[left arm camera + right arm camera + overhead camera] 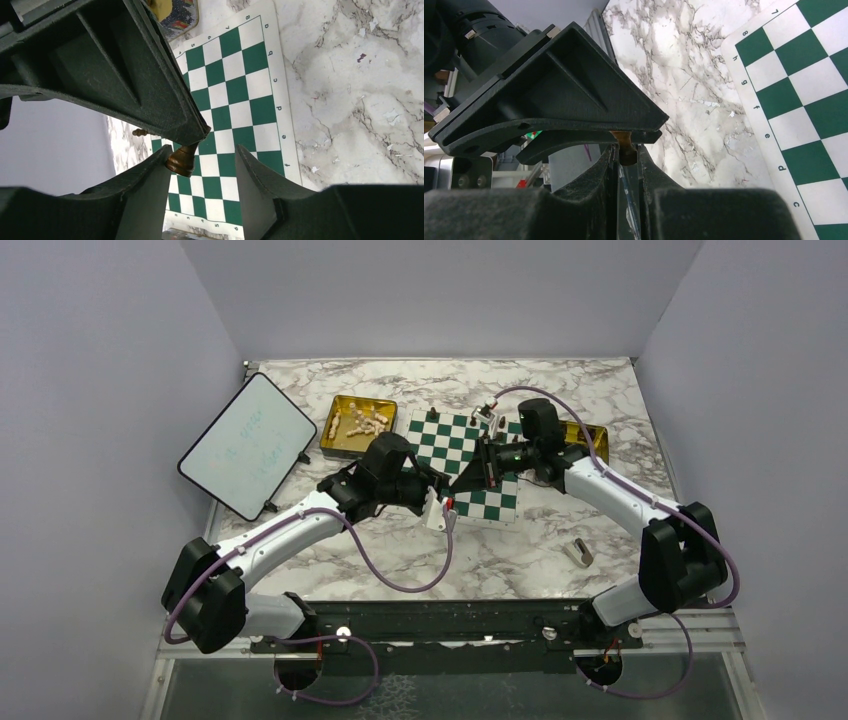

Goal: Set up the chess pieces on the board
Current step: Place the chess piece on the chessboard.

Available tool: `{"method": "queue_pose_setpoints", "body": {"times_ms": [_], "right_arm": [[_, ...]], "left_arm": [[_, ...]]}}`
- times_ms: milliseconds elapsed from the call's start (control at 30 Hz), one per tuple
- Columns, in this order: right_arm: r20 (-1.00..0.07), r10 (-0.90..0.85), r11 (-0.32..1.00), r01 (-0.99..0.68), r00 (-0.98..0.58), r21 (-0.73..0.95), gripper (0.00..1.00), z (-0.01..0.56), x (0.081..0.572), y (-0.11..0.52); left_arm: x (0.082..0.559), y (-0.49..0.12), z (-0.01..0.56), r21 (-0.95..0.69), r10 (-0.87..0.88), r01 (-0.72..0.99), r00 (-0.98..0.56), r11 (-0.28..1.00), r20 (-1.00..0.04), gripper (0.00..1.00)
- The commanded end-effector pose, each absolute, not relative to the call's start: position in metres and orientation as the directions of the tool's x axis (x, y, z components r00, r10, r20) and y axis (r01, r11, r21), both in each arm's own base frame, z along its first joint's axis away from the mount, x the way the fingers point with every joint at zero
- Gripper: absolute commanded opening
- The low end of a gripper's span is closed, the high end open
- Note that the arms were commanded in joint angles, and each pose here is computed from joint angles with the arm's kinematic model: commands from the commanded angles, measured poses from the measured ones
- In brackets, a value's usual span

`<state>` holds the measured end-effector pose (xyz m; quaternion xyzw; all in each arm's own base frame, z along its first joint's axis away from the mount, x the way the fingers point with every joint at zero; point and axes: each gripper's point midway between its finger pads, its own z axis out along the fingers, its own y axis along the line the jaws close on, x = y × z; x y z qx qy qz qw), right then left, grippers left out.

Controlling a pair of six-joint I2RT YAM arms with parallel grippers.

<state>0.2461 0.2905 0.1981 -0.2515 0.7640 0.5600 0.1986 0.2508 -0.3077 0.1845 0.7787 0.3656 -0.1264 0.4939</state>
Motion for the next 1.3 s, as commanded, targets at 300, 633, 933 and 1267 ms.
{"method": "queue_pose_setpoints", "body": {"times_ms": [300, 633, 933, 1267], "right_arm": [[-0.661, -0.078, 0.32, -0.646, -0.747, 0.693, 0.16, 0.222, 0.257, 0.287], [-0.656, 0.07, 0.349, -0.597, -0.752, 0.722, 0.17, 0.236, 0.273, 0.289], [-0.642, 0.129, 0.336, -0.576, -0.756, 0.745, 0.27, 0.242, 0.276, 0.29], [-0.652, 0.152, 0.359, -0.573, -0.743, 0.737, 0.24, 0.244, 0.276, 0.286]], "left_arm": [[0.258, -0.309, 0.191, 0.575, 0.513, 0.809, 0.546, -0.118, -0.663, 0.28], [0.262, -0.323, 0.208, 0.359, 0.428, 0.92, 0.264, 0.156, -0.864, 0.2], [0.271, -0.331, 0.225, 0.173, 0.307, 0.928, 0.067, 0.331, -0.949, 0.19], [0.278, -0.327, 0.222, 0.168, 0.322, 0.912, 0.042, 0.374, -0.946, 0.17]]}}
